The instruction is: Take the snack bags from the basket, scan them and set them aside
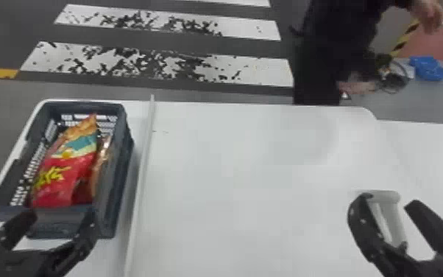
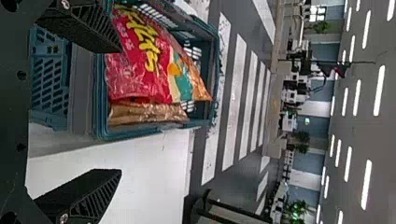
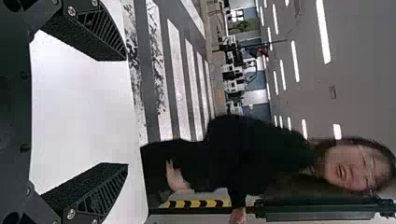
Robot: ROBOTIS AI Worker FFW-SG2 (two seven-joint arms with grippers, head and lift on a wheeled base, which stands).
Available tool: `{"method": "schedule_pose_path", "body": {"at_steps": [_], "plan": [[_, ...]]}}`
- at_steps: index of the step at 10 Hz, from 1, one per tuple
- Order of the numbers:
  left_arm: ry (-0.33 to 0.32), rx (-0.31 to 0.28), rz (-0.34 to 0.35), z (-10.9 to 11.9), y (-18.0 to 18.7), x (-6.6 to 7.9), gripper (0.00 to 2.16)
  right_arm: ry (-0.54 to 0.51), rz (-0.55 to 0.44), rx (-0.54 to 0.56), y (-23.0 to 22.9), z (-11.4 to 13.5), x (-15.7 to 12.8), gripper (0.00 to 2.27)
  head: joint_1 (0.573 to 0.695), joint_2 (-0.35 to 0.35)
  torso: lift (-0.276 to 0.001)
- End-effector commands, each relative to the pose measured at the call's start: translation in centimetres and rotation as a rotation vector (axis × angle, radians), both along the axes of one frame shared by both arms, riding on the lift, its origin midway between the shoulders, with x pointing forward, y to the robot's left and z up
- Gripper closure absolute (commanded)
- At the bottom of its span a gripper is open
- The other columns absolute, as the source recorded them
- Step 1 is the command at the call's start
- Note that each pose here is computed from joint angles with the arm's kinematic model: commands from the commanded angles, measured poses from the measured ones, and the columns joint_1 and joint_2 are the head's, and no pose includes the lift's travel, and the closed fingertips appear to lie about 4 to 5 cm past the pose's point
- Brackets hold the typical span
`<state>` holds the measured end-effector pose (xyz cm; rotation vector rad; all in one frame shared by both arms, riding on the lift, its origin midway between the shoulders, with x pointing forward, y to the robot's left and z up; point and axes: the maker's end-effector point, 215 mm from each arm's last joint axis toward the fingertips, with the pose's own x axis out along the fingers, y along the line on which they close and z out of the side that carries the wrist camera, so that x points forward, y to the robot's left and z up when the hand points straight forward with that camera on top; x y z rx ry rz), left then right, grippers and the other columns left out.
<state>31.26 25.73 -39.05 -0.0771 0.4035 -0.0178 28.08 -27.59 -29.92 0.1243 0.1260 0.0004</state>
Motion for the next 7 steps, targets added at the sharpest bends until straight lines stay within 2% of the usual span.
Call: {"method": "schedule_pose_path", "body": {"at_steps": [1, 4, 5, 6, 7], "plan": [[0.016, 0.015, 0.051, 0.2, 2.8, 0.7, 0.08, -0.004, 0.016, -0.005, 0.3, 0.1, 0.2, 0.12, 0.695, -0.041, -0.075], [-0.053, 0.02, 0.089, 3.3, 4.5, 2.4, 0.09, -0.005, 0.033, -0.012, 0.6, 0.1, 0.3, 0.12, 0.695, 0.047, -0.075], [-0.043, 0.031, 0.094, 3.2, 5.1, 3.0, 0.09, -0.006, 0.038, -0.009, 0.8, 0.1, 0.4, 0.12, 0.695, 0.058, -0.075], [0.0, 0.041, 0.101, 1.7, 5.7, 3.6, 0.09, -0.005, 0.041, -0.005, 1.0, 0.1, 0.4, 0.12, 0.695, 0.063, -0.075], [-0.003, 0.047, 0.109, 1.5, 6.2, 4.2, 0.09, -0.006, 0.042, -0.006, 1.1, 0.2, 0.4, 0.12, 0.695, 0.075, -0.075]]}}
